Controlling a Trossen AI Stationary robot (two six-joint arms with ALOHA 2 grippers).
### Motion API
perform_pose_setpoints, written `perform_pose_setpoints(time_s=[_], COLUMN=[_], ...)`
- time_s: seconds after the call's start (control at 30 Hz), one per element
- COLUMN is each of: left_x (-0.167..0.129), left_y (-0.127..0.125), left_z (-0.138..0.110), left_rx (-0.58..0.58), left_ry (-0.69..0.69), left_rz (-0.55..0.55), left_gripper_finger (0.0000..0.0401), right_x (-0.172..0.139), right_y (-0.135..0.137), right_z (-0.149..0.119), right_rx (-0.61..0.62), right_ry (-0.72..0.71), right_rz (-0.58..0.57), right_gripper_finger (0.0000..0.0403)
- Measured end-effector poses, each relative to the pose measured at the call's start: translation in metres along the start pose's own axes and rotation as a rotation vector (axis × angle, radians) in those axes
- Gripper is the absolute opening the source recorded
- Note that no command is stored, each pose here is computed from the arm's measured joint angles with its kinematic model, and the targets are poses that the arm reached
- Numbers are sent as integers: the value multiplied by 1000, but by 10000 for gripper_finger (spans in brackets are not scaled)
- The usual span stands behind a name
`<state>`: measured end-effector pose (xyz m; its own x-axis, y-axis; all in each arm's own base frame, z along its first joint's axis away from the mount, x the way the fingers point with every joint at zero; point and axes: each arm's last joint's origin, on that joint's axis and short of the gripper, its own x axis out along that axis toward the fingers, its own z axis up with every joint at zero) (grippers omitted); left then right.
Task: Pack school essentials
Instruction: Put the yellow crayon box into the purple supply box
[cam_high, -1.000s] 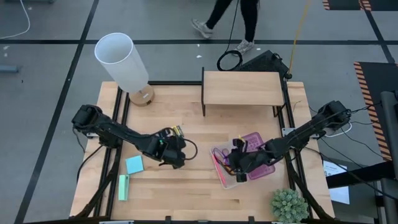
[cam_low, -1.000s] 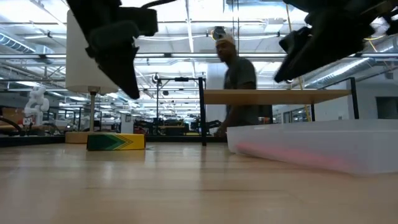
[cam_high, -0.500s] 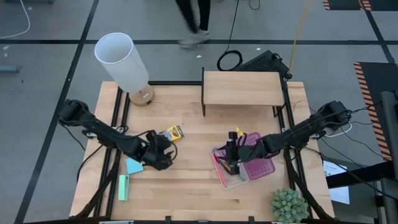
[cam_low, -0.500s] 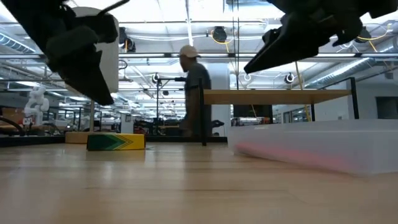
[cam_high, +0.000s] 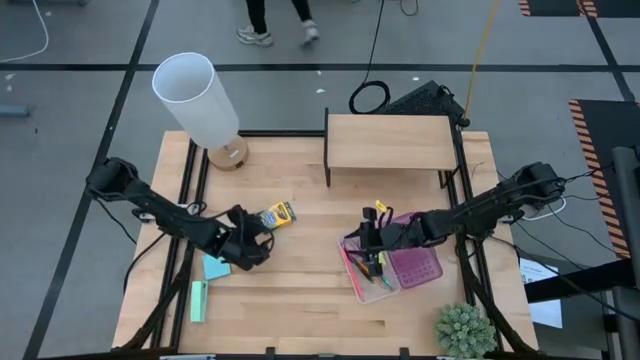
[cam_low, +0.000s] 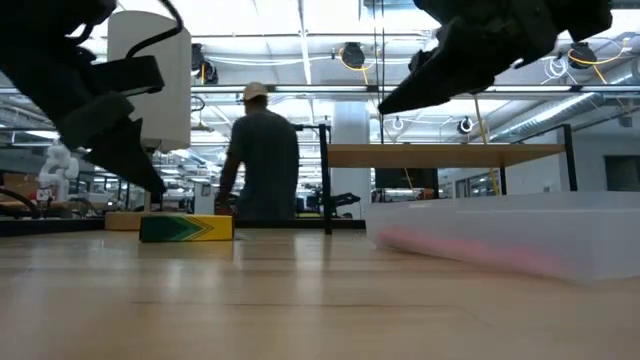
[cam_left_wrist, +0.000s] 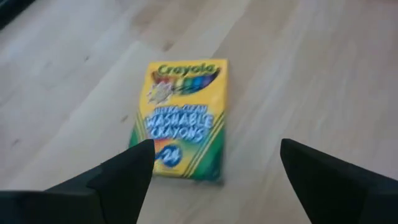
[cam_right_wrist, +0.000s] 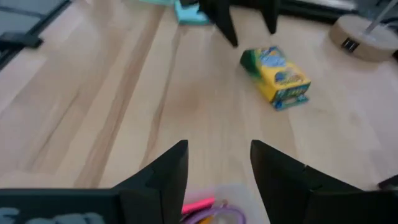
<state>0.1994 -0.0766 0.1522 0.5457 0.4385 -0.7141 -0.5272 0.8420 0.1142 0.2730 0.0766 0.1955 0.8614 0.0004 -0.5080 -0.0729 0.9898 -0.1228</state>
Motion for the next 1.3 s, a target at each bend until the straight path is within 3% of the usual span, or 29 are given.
perform_pose_setpoints(time_s=[0.33,0.53,0.77,0.97,1.3], left_x=[4,10,11,11,12], left_y=[3,11,13,17,17], left_z=[-12,-18,-19,-21,-21], left_rx=[-14,-59,32,-37,-3], left_ry=[-62,-14,20,35,26], left_rz=[28,44,57,94,97], left_gripper_finger=[359,396,386,386,386], right_x=[5,8,9,9,10], right_y=[-24,-39,-54,-62,-61], right_z=[3,6,4,4,-3], right_rx=[-43,-67,-79,-78,-76], right_ry=[-31,-73,-65,-66,-55], right_rz=[38,82,59,67,92], right_gripper_finger=[197,211,223,224,224])
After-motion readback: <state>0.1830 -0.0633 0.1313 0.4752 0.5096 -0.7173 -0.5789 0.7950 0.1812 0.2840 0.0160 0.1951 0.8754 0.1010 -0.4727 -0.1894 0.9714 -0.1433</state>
